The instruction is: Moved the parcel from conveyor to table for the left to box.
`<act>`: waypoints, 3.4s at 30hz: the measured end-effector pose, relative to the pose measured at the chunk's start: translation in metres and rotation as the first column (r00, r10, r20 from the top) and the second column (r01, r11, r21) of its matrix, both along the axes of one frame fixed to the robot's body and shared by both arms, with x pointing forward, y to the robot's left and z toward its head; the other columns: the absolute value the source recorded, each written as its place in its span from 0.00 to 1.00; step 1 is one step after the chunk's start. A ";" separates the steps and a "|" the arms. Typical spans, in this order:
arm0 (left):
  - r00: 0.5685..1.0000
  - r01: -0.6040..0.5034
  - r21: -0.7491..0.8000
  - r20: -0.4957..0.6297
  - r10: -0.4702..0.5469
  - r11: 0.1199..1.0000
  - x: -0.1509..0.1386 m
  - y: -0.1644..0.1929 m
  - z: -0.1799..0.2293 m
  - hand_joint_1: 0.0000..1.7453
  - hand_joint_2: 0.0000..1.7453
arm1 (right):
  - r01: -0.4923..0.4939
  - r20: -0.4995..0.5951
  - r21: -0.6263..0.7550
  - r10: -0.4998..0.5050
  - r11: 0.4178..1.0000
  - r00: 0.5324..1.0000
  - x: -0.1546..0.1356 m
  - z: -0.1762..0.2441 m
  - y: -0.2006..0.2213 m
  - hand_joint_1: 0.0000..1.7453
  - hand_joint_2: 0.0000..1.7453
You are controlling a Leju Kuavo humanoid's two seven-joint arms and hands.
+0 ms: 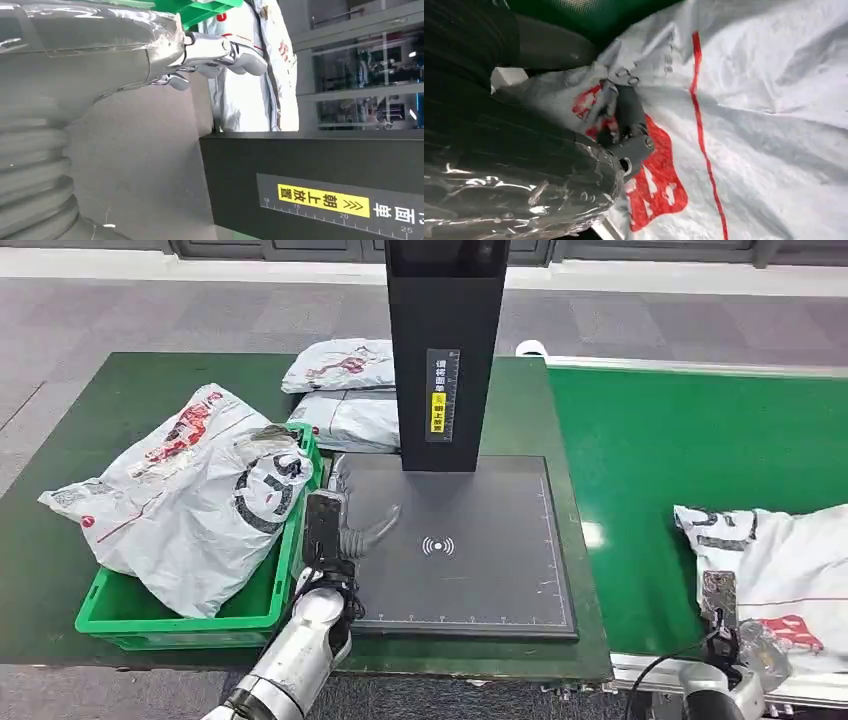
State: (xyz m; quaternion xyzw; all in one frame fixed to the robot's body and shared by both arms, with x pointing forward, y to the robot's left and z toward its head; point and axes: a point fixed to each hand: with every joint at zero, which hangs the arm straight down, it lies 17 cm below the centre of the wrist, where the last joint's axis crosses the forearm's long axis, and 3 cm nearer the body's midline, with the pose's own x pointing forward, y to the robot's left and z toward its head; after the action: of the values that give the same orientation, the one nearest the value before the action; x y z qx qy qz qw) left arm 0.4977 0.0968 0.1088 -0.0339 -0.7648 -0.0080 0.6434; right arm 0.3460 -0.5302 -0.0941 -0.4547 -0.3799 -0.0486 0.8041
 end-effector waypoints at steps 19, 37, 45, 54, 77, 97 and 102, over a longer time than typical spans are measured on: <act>1.000 -0.010 -0.053 -0.011 0.009 0.999 -0.002 0.009 0.002 0.00 1.00 | -0.155 0.199 0.037 0.144 0.987 0.969 0.037 0.024 0.040 1.00 1.00; 0.989 -0.098 0.039 0.114 0.093 0.994 0.013 0.026 0.046 0.00 1.00 | -0.773 0.771 -0.109 0.544 0.625 0.331 0.146 0.265 0.380 1.00 1.00; 0.985 -0.107 0.031 0.143 0.101 0.994 0.019 0.028 0.060 0.00 1.00 | -0.907 0.809 -0.154 0.578 0.393 0.113 0.125 0.308 0.490 1.00 1.00; 0.985 -0.089 0.005 0.151 0.087 0.996 0.025 0.022 0.067 0.00 1.00 | -0.985 0.763 -0.110 0.646 0.131 0.001 0.089 0.281 0.565 1.00 1.00; 0.990 -0.074 0.005 0.122 0.073 0.997 0.024 0.019 0.056 0.00 1.00 | -0.931 0.650 -0.228 0.756 0.286 0.074 0.098 0.264 0.541 0.00 0.00; 0.991 -0.085 0.020 0.101 0.083 0.996 0.021 0.024 0.044 0.00 1.00 | -0.598 0.669 -0.295 0.608 0.745 0.428 0.130 0.249 0.336 0.00 0.00; 0.991 -0.086 0.030 0.102 0.082 0.996 0.020 0.026 0.042 0.00 1.00 | -0.570 0.662 -0.237 0.560 0.787 0.498 0.125 0.226 0.308 0.00 1.00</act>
State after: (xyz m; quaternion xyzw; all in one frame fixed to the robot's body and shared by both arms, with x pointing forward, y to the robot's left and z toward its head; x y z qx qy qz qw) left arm 0.5179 0.1224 0.1510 0.0098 -0.7967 0.0044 0.6042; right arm 0.4710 -0.2226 0.1323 -0.2457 -0.7826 0.0452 0.5702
